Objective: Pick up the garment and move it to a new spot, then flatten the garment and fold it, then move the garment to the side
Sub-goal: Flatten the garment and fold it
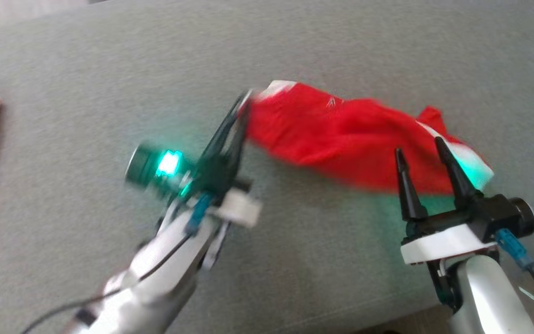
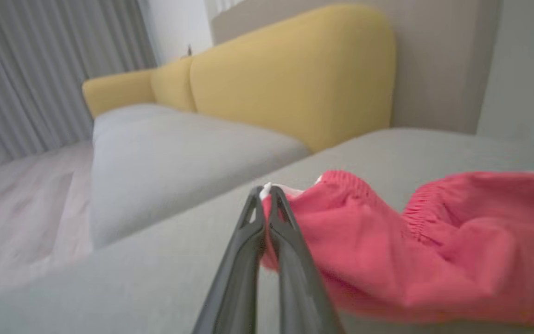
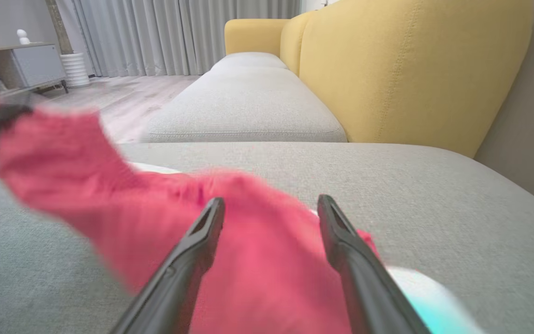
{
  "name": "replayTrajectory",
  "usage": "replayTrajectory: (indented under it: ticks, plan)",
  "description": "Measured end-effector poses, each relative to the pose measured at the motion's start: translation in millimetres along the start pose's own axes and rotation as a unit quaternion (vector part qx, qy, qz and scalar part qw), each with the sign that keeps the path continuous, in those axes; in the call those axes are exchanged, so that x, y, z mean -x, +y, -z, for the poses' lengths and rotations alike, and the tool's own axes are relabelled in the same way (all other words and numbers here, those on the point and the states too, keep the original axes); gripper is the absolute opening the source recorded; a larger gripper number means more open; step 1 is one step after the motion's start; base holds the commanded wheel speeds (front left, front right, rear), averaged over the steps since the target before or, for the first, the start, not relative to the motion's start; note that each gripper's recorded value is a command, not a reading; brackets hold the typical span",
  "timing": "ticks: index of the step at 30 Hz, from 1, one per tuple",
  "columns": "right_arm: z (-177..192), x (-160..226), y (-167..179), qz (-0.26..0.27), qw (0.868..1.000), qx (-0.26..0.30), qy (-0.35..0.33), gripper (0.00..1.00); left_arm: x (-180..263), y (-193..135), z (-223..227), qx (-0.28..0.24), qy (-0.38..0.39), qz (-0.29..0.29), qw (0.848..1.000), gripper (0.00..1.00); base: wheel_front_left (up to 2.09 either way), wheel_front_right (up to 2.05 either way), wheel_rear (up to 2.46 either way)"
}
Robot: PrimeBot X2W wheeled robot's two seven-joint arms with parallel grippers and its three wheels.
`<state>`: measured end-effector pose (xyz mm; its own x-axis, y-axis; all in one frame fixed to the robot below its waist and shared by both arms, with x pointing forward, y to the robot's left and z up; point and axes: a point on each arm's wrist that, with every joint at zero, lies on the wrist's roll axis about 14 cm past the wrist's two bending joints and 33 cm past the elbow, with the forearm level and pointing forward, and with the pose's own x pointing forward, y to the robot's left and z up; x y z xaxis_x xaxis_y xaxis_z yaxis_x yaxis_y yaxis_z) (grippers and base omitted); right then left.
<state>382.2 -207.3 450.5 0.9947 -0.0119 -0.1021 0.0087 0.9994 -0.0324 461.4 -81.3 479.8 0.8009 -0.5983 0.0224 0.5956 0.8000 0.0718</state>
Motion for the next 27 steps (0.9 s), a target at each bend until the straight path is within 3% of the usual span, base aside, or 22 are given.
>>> replayTrajectory:
  ticks: [1,5,10,14,17,22,27]
  plan:
    - [0,0,0,0.0,1.0,0.0,0.0,1.0,0,0,0,0.0,0.0,0.0,1.0,1.0,0.0,0.0,0.0]
    - [-1,-5,5,-0.009,1.0,0.002,-0.002,1.0,38,31,57,0.046,0.092,-0.065,0.993,1.0,0.0,0.0,0.0]
    - [1,-5,3,-0.006,1.0,0.003,0.0,1.0,31,37,30,0.092,0.05,-0.079,0.991,1.0,0.0,0.0,0.0]
    - [6,4,-6,0.009,1.0,0.003,0.008,1.0,11,5,3,0.125,0.018,-0.014,0.992,1.0,0.0,0.0,0.0]
    - [8,13,-18,0.029,0.999,0.004,0.013,1.0,-3,-32,-3,0.144,0.042,0.067,0.986,1.0,0.0,0.0,0.0]
    - [9,26,-38,0.061,0.998,0.007,0.018,1.0,-17,-92,-11,0.128,0.083,0.19,0.97,1.0,0.0,0.0,0.0]
    - [11,39,-48,0.082,0.996,0.002,0.024,1.0,-23,-126,7,0.101,0.145,0.25,0.952,1.0,0.0,0.0,0.0]
